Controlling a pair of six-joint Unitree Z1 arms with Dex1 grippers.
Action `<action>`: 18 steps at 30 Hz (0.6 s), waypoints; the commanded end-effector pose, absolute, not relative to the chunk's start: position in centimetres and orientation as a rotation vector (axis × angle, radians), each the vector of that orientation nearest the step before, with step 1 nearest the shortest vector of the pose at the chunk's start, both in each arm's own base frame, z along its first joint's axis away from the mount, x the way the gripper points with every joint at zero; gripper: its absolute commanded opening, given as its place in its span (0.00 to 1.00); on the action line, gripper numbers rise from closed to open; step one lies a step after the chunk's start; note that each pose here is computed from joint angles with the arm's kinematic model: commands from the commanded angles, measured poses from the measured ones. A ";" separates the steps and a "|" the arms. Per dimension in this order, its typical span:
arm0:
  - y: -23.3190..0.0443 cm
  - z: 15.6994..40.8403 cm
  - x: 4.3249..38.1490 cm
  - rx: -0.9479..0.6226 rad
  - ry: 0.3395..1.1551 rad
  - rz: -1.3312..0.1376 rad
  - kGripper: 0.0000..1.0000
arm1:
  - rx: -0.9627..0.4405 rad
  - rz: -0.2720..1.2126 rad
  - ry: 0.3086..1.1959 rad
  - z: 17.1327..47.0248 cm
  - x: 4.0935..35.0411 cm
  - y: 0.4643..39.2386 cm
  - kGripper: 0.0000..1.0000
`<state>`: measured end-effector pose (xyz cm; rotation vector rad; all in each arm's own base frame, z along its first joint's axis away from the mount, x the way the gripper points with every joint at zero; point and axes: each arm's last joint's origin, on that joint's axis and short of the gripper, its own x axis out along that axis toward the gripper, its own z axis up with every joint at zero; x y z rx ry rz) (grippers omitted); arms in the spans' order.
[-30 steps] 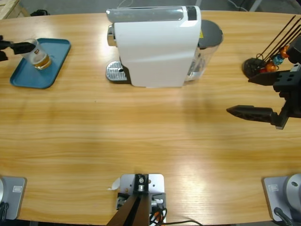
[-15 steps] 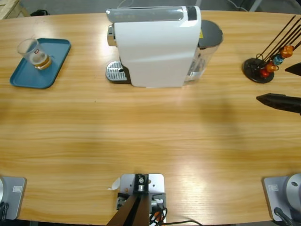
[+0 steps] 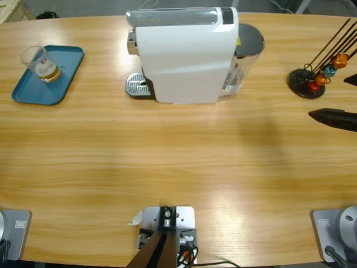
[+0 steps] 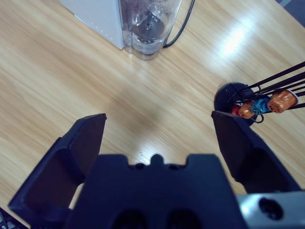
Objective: Pour coffee
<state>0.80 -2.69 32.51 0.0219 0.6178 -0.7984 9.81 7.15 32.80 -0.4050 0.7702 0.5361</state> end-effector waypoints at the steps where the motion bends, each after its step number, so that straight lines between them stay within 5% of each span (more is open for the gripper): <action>1: -2.7 31.6 0.7 0.007 0.631 -0.803 1.00 | -0.419 0.544 0.817 32.0 10.5 7.9 0.98; 18: -2.7 31.6 1.0 -0.003 0.635 -0.775 0.99 | -0.391 0.547 0.798 31.8 10.6 8.1 0.92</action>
